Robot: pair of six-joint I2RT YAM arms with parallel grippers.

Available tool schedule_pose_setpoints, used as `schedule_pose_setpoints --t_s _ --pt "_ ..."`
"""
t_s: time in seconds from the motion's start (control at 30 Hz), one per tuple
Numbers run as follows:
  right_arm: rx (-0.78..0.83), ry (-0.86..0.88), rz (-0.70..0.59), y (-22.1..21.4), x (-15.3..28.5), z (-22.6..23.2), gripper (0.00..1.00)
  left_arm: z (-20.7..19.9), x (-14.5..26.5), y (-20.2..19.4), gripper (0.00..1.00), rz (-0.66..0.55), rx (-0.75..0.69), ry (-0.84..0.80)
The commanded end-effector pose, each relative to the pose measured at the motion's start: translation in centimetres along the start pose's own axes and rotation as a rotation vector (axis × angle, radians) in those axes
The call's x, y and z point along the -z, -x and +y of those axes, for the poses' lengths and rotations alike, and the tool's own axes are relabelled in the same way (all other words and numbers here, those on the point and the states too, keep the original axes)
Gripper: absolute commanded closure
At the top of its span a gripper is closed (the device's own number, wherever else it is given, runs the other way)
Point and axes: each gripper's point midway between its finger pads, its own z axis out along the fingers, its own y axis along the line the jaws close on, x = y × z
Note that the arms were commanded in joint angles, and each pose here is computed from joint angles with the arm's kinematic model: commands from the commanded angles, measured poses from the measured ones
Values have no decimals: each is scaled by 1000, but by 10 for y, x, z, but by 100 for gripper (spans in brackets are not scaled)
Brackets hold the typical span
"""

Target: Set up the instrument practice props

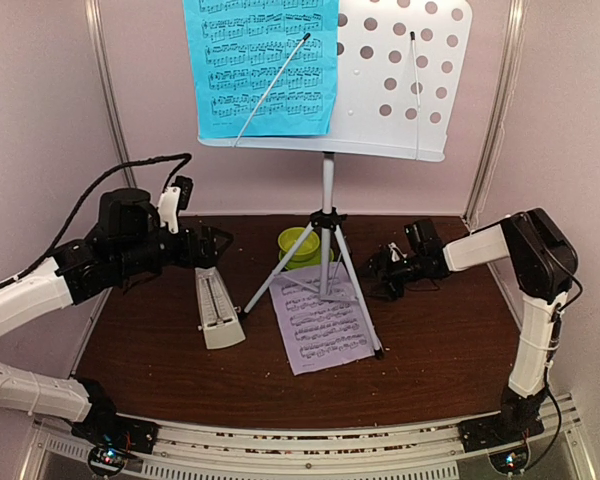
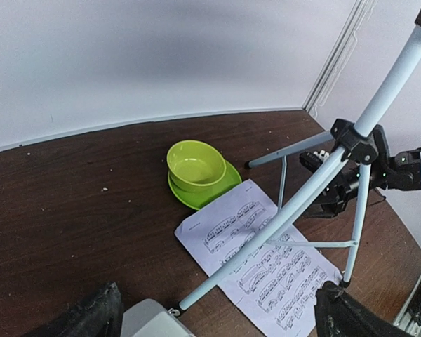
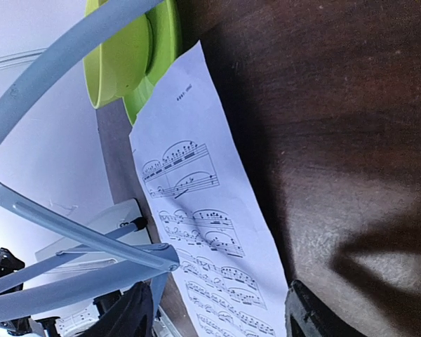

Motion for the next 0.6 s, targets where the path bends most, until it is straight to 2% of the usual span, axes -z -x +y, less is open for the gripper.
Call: schedule_pose_setpoints --t_s 0.0,0.27,0.57 --pt "102 -67 -31 12 8 0 35 1 5 -16 2 12 8 -17" --pt "137 -110 -25 30 -10 -8 38 5 10 -18 2 -5 19 -3" --pt "80 -137 99 8 -47 -17 41 6 10 -11 2 -23 11 9"
